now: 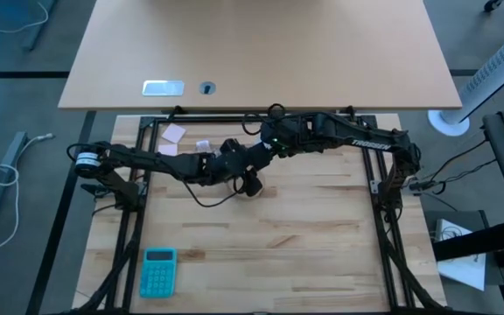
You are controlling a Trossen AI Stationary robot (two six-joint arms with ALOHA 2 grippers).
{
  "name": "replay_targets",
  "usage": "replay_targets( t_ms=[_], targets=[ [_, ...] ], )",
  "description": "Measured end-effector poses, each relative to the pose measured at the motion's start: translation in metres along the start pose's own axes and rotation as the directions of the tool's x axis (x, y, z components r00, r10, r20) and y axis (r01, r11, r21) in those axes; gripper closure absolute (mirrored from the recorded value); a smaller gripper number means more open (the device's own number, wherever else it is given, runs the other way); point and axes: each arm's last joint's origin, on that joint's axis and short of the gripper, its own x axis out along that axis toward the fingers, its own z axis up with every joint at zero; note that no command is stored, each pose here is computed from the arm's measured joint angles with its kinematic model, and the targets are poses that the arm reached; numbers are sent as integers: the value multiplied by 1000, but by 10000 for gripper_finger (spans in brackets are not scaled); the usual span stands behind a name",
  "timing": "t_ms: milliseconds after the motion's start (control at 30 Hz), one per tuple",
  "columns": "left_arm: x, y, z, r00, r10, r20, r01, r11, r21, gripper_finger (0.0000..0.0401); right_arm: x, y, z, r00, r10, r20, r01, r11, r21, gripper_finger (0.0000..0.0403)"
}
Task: Screw lightbulb
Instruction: Insert the lightbulb into the lamp
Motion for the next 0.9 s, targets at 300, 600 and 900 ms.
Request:
replay_targets(
  t_ms=[300,600,900],
  targets=[
    [1,3,-1,999,45,-2,-45,990,136,247,0,0,0,1000,5,-8,-4,989,150,129],
    [1,4,-1,999,53,-6,-50,975,217,247,1,-1,1,1000,7,-14,-3,950,312,130],
    [0,4,1,998,59,-8,-53,941,334,247,1,-1,1,1000,15,-18,-6,922,386,133]
  ],
)
